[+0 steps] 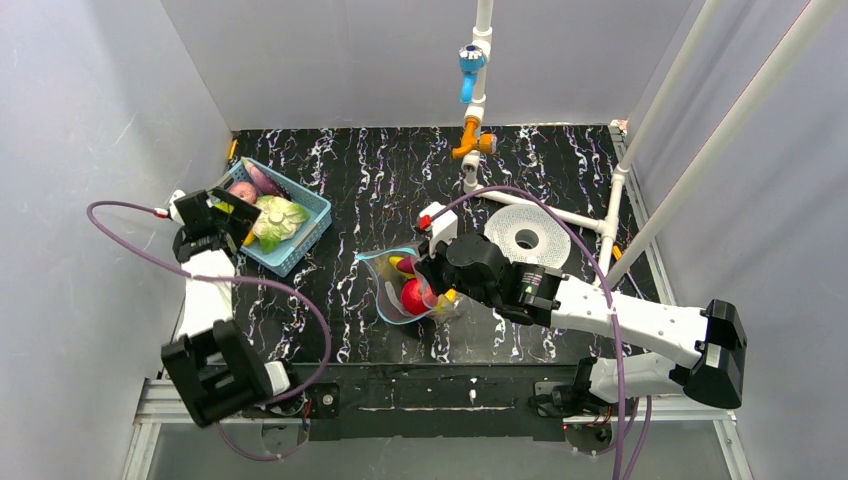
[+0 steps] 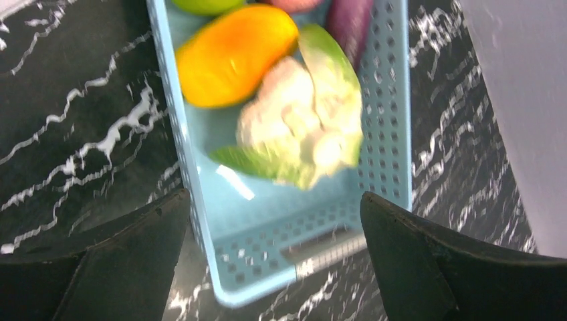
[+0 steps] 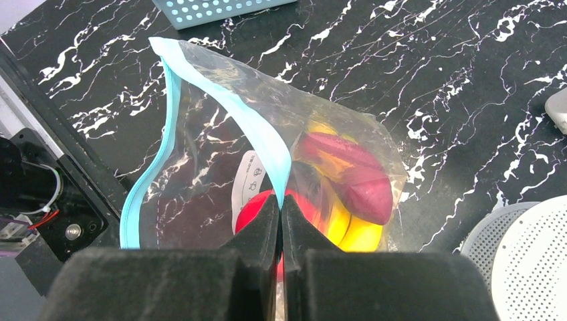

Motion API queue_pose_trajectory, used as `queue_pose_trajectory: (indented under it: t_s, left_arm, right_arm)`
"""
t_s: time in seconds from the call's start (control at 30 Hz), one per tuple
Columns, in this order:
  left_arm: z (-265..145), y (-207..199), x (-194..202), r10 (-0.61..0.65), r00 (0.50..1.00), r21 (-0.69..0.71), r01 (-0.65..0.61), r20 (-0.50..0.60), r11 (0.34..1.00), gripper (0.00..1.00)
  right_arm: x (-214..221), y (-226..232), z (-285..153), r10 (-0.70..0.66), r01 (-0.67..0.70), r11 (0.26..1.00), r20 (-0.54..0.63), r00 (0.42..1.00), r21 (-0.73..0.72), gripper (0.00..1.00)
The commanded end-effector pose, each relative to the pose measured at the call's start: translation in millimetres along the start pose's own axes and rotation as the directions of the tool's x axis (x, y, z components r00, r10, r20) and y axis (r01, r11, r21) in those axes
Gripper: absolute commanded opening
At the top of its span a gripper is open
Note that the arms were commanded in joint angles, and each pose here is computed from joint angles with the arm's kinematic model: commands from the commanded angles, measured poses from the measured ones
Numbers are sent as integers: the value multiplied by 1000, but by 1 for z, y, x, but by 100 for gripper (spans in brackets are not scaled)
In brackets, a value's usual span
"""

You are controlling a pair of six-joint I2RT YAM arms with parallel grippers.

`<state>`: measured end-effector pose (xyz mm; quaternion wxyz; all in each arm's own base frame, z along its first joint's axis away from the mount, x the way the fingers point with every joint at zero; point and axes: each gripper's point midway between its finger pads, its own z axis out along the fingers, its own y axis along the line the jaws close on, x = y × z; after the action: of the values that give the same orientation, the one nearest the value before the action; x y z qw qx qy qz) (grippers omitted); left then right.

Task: Place the food in the zip-top bag and seal the zipper

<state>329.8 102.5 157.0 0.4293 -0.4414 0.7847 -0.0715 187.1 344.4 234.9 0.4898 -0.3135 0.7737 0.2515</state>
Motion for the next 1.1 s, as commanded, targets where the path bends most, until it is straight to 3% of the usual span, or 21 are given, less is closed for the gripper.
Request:
queue_pose_trajectory:
  t_s: [0.0,0.1,0.27,0.37,0.47,0.6,0.8,1.07]
  left_arm:
    - [31,-35,-53,-65,995,121,55,78,991,95]
    - [61,-29,-58,-45,997,72,40,69,997,91]
    - [79,-13,-69,6,997,-45,-2,79,999,86]
    - [83,-4,-83,65,992,-127,-52,104,991,73]
    - [95,-6,-95,151,977,-178,-123,149,976,70]
    - [117,-15,-100,255,961,-219,-227,110,949,77]
    - [133,-1,-104,394,915,-394,-330,91,858,88]
    - [152,27,-98,430,903,-551,-358,1,754,87]
  right_arm:
    - [-21,2,-6,6,-5,1000,86,996,-7,6]
    - [-22,1,-6,5,-4,1000,91,996,-2,6]
    - [-21,3,-6,8,-7,1000,94,996,-14,6]
    - [-21,4,-6,10,-8,1000,92,996,-21,6]
    - [-20,3,-5,9,-8,1000,92,996,-15,6]
    - [-20,2,-5,9,-8,1000,100,995,-11,7]
    - [-21,-1,-10,5,-5,1000,118,993,-5,7]
    - [-24,-2,-12,4,-4,1000,130,992,0,8]
